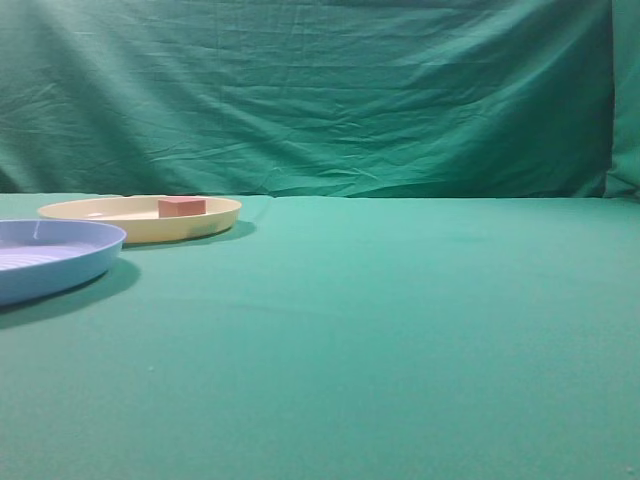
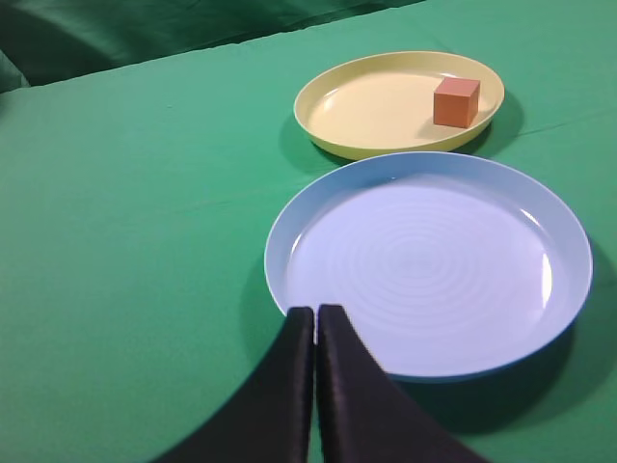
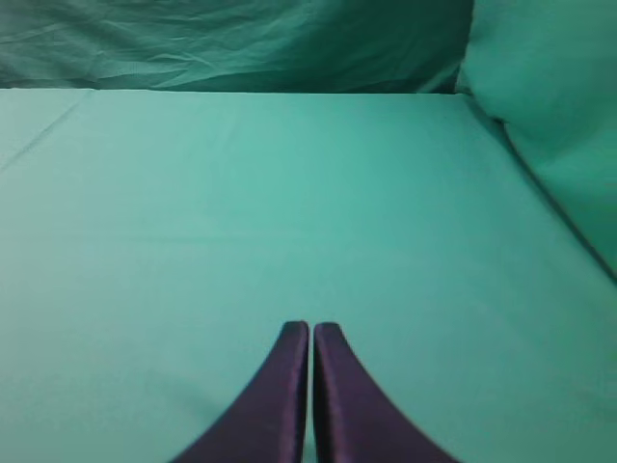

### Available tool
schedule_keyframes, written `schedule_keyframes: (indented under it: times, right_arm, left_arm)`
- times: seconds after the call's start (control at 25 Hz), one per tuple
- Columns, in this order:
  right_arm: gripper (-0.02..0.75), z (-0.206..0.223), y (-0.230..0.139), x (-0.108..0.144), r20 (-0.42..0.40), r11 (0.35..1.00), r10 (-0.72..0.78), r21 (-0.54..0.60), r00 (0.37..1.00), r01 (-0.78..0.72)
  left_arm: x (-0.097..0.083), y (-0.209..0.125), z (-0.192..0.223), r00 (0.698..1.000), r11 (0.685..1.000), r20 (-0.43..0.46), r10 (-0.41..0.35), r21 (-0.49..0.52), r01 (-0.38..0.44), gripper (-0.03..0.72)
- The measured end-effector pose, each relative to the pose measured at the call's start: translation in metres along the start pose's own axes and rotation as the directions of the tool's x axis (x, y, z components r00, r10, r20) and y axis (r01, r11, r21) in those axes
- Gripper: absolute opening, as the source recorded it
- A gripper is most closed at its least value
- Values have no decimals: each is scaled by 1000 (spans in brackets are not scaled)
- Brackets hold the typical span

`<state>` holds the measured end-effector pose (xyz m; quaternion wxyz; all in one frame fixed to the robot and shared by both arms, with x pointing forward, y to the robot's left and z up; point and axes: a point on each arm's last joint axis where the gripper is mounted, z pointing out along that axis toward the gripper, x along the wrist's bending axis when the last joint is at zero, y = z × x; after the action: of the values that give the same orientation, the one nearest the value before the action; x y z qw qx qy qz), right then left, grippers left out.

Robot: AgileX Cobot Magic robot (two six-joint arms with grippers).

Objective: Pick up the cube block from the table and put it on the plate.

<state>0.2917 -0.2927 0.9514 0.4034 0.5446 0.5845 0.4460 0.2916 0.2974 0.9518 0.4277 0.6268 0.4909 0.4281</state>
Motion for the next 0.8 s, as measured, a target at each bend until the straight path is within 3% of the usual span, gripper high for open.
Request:
schedule_keyframes:
  times: [0.8]
  right_arm:
    - [0, 1, -6, 0, 12, 999, -6, 36, 1000, 6]
  left_arm:
    - [0, 0, 0, 1000, 1000, 0, 0, 0, 0, 0]
